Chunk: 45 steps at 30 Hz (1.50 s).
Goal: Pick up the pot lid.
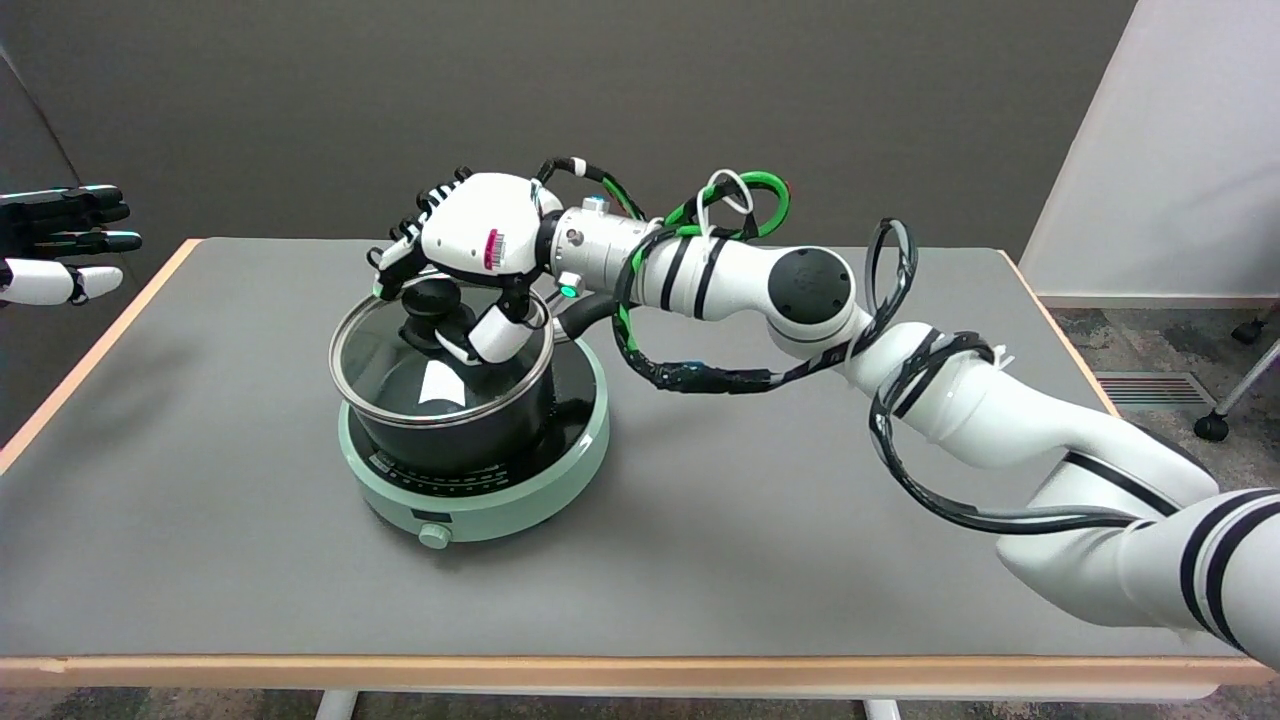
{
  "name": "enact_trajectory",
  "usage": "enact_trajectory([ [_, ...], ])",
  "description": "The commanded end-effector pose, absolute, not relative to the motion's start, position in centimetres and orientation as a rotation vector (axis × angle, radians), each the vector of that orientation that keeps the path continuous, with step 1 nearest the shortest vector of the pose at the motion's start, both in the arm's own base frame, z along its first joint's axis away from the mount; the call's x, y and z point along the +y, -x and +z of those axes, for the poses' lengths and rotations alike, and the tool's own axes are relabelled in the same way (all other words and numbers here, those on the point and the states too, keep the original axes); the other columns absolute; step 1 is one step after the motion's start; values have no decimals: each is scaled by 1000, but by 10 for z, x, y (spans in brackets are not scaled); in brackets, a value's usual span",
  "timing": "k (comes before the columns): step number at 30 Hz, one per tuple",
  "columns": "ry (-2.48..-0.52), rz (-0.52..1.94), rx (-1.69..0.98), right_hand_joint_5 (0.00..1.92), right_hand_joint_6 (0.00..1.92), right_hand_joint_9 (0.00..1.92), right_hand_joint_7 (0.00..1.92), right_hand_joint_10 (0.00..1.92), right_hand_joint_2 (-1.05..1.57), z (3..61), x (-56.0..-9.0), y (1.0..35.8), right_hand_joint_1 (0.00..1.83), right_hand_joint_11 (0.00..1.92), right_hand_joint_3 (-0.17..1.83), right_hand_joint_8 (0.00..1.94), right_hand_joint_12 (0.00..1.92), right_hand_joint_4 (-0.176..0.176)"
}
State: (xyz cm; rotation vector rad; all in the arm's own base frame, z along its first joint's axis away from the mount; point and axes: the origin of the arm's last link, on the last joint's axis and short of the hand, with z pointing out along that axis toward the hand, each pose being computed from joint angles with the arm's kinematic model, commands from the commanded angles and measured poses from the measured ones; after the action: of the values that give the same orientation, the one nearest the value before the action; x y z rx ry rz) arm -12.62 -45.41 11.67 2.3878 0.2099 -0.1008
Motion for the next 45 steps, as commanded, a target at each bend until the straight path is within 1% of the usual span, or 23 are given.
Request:
enact_trajectory([
  [1, -2394, -121, 208, 643, 368, 686, 740, 446, 624, 116, -455, 129, 869, 458, 915, 243, 967, 139],
  [3, -2395, -120, 209, 661, 388, 713, 767, 462, 654, 116, -455, 128, 860, 471, 878, 282, 977, 145],
  [8, -2391, -118, 215, 686, 454, 765, 842, 540, 664, 117, -455, 127, 870, 501, 868, 345, 1032, 155],
  [10, -2389, -113, 218, 713, 558, 807, 884, 616, 684, 117, -455, 126, 887, 534, 850, 427, 1066, 173],
  [12, -2388, -110, 221, 725, 621, 823, 901, 646, 715, 117, -455, 125, 895, 560, 816, 484, 1070, 176],
  [15, -2386, -108, 224, 733, 730, 845, 921, 710, 724, 118, -455, 124, 930, 573, 825, 568, 1113, 176],
  [16, -2386, -108, 224, 739, 865, 847, 922, 724, 806, 118, -455, 124, 931, 581, 701, 586, 1120, 176],
  [17, -2385, -108, 226, 740, 1357, 850, 941, 771, 1103, 119, -455, 123, 1008, 593, 232, 746, 1126, 97],
  [18, -2385, -106, 228, 699, 1408, 858, 994, 802, 1100, 119, -455, 123, 1206, 605, 180, 1009, 1127, -80],
  [19, -2383, -102, 229, 700, 1396, 864, 1003, 814, 1092, 119, -455, 122, 1208, 610, 192, 1010, 1134, -87],
  [20, -2381, -102, 230, 703, 1392, 868, 1006, 829, 1089, 119, -455, 122, 1209, 615, 193, 1009, 1137, -87],
  [21, -2381, -101, 231, 701, 1390, 864, 1005, 861, 1089, 119, -455, 121, 1210, 657, 195, 1012, 1076, -89],
  [22, -2381, -98, 234, 705, 1378, 878, 1014, 870, 1083, 119, -455, 120, 1214, 626, 199, 1016, 1135, -96],
  [24, -2381, -99, 237, 711, 1356, 887, 1010, 912, 1071, 119, -455, 119, 1214, 662, 223, 1043, 1103, -93],
  [26, -2380, -97, 243, 736, 1311, 903, 1006, 983, 1054, 119, -455, 117, 1214, 660, 249, 1092, 1179, -80],
  [31, -2381, -94, 251, 754, 1257, 915, 988, 1151, 1041, 119, -455, 115, 1215, 662, 278, 1170, 1299, -84],
  [39, -2379, -92, 254, 748, 1264, 913, 977, 1193, 1049, 120, -456, 113, 1214, 660, 271, 1192, 1341, -85],
  [45, -2372, -96, 259, 744, 1263, 912, 980, 1199, 1050, 123, -457, 112, 1217, 659, 268, 1192, 1352, -96],
])
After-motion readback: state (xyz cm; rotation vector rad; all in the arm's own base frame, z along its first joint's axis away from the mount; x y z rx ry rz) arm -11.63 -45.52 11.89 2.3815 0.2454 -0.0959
